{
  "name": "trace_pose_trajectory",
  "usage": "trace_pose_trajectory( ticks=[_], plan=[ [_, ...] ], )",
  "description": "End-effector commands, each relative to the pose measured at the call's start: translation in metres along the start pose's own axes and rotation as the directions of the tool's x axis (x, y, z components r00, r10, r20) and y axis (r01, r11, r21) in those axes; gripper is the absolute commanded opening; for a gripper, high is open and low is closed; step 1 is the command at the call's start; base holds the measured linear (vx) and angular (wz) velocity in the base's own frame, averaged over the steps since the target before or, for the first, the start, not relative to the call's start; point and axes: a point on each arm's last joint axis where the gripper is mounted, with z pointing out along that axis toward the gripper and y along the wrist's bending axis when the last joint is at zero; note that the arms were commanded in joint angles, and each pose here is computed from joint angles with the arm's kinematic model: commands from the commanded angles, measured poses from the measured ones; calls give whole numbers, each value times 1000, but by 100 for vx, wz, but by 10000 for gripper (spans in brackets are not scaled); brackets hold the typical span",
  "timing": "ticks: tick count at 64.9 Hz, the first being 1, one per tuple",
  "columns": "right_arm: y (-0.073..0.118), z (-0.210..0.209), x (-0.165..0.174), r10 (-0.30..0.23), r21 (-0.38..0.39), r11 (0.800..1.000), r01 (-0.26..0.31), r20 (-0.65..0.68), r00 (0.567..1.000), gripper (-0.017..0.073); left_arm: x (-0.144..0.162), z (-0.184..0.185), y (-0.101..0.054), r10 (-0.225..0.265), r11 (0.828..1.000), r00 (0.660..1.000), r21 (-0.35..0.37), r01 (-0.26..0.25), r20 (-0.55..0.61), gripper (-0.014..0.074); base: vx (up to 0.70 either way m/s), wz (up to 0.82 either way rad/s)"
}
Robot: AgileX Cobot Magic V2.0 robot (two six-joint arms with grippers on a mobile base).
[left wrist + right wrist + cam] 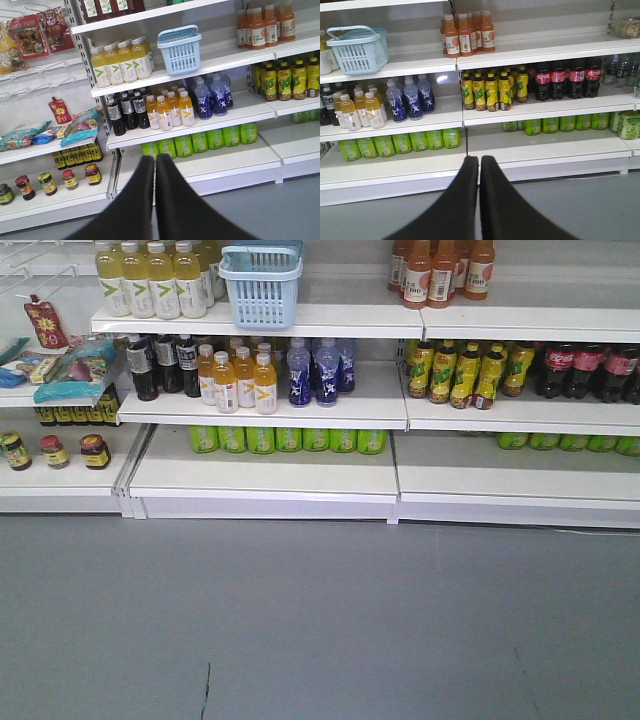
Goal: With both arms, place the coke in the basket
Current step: 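Drive the base toward the shelf holding the light-blue basket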
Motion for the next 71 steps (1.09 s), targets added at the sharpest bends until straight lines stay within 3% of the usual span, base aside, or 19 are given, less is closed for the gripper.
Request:
trace_pose_trajectory(
  ticks=[1, 71],
  plan=[
    [2, -1, -3, -19, -24, 1000, 20, 69, 997, -4, -7, -1, -2, -20, 1000, 997, 22, 18, 81, -6, 0, 0],
    [2, -1, -3, -19, -24, 1000, 20, 68, 997, -4, -7, -1, -2, -20, 1000, 997, 22, 18, 81, -6, 6, 1]
  ],
)
